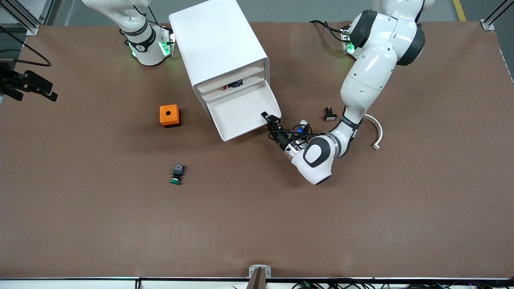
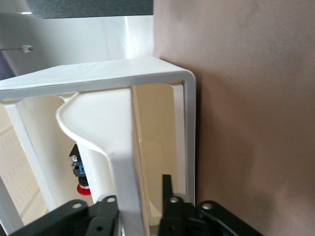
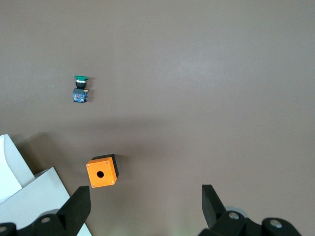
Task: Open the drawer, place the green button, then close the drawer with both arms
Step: 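Withdraw the left gripper while the right gripper reaches the green button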
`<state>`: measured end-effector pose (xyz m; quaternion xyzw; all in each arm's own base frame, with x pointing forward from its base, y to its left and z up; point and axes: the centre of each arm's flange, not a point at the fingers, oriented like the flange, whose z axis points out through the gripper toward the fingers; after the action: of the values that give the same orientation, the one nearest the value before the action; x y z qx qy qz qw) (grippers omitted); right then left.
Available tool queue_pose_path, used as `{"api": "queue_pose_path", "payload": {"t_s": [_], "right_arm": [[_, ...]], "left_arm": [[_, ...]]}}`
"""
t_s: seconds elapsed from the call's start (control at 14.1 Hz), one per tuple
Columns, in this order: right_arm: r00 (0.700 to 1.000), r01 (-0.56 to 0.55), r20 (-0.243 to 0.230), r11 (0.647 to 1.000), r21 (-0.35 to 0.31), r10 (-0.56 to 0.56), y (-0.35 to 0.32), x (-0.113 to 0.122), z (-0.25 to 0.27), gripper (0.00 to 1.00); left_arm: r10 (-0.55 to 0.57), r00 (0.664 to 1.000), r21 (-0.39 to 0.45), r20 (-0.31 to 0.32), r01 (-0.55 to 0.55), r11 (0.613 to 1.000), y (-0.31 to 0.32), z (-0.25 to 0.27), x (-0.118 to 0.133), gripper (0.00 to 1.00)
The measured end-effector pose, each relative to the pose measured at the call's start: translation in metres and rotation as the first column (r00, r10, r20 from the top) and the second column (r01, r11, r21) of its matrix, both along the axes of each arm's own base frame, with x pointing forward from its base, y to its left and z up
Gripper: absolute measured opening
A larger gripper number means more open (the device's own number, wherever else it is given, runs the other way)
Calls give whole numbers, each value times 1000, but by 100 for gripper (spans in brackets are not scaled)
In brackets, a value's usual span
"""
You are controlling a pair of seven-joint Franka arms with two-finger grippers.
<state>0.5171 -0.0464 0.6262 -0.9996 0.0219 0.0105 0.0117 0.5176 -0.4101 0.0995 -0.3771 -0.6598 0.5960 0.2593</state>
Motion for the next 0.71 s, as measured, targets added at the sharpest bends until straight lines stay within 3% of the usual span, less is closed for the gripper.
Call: {"api": "queue_pose_path", "payload": {"t_s": [0.21,0.42,0.57,0.71], "right_arm": [[1000,0,-2,1000,0,0,0,1,-1,100],[1000,0,-24,1000,-1,0,0,10,-14,100],[999,0,-34,1000,-2,0,0,17,-21,100],[999,0,-45,1000,-4,-1,0,26,-31,100]], "left_arm": [[-3,991,-140,134,22,990,0,7,10,67],[20,950,-318,311,84,944,3,27,31,97],[55,897,-415,438,148,898,10,43,50,100],[98,806,-477,583,243,845,25,60,72,100]]}}
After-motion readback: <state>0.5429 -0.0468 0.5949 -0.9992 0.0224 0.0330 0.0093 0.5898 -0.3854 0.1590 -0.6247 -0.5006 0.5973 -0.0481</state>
